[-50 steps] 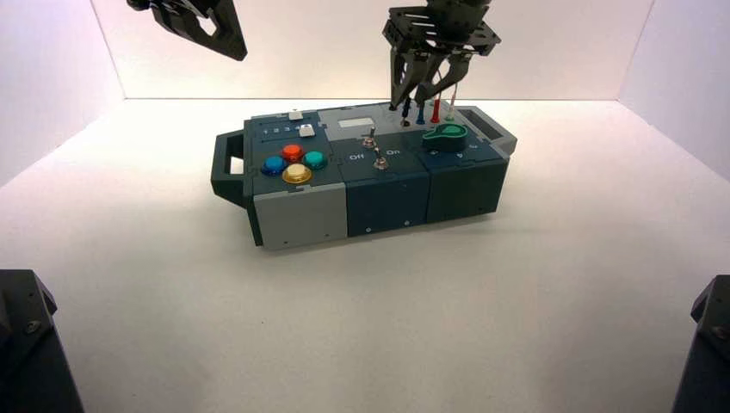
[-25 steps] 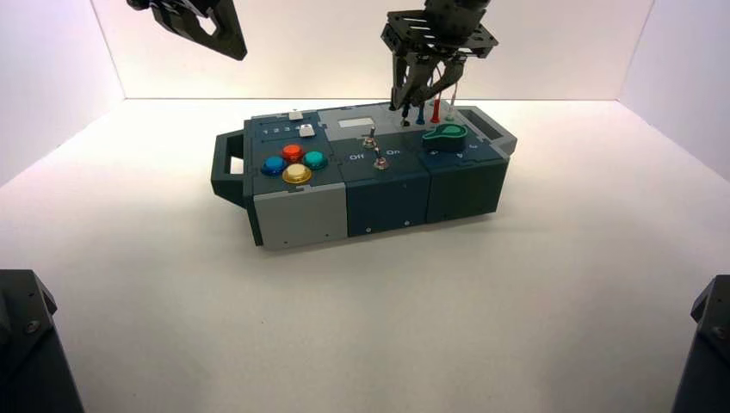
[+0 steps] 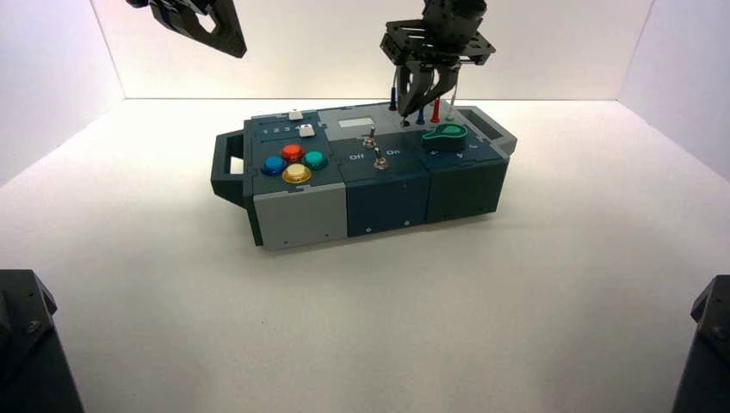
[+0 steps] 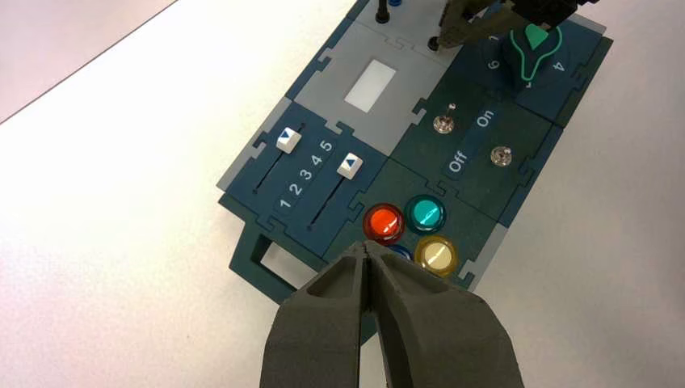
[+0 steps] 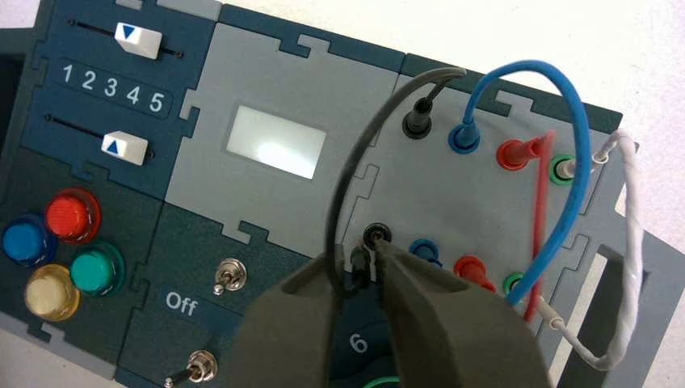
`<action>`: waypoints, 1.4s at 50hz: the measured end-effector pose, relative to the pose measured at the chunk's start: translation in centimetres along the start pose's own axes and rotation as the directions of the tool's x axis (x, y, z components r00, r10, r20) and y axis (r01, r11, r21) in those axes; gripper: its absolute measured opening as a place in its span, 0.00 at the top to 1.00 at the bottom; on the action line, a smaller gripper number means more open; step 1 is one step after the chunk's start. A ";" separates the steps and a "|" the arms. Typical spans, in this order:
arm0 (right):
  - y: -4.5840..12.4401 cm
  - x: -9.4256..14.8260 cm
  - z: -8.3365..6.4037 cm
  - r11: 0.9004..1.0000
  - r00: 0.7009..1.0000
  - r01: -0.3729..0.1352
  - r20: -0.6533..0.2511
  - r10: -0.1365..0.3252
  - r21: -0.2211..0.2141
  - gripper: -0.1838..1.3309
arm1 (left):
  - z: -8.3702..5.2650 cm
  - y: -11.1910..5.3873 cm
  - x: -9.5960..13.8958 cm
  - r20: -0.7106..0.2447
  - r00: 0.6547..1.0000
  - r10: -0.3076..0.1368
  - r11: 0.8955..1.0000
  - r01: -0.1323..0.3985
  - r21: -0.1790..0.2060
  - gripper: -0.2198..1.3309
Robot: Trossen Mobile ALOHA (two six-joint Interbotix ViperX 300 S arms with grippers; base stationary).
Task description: Insert the black wire.
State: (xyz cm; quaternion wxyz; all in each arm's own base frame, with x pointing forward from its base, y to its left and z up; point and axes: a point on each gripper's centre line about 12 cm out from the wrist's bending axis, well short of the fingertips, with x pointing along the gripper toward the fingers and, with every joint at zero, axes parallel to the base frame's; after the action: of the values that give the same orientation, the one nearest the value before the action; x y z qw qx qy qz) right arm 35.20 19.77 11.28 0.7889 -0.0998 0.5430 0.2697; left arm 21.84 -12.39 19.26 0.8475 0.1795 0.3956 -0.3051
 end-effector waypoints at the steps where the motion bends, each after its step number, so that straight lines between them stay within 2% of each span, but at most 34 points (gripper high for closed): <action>1: 0.0 0.0 0.0 1.000 1.000 0.001 0.000 -0.001 -0.003 0.75 | 0.0 0.0 0.0 0.000 1.000 -0.001 1.000 0.001 -0.003 0.96; 8: 0.0 0.0 0.0 1.000 1.000 0.003 0.001 -0.003 -0.007 0.82 | 0.0 0.0 0.0 0.000 1.000 0.000 1.000 0.000 0.000 0.96; 29: 0.1 -0.3 0.4 1.000 1.000 -0.004 -0.011 0.004 -0.014 0.82 | 0.0 0.0 0.0 0.000 1.000 0.000 1.000 0.000 -0.002 0.96; 52: -0.4 -1.0 1.5 0.995 0.999 0.037 -0.017 -0.039 -0.093 0.82 | 0.0 0.0 0.0 0.000 1.000 0.000 1.000 0.000 0.000 0.96; 70: -0.5 -0.3 1.2 0.994 0.998 0.033 -0.056 -0.038 -0.100 0.82 | 0.0 0.0 0.0 0.002 1.000 0.000 1.000 0.000 -0.003 0.96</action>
State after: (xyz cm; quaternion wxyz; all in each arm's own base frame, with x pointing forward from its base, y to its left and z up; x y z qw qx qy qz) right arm 36.38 19.82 11.97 0.7716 -0.1561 0.5498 0.2792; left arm 21.85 -12.40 19.27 0.8481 0.1780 0.3953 -0.3046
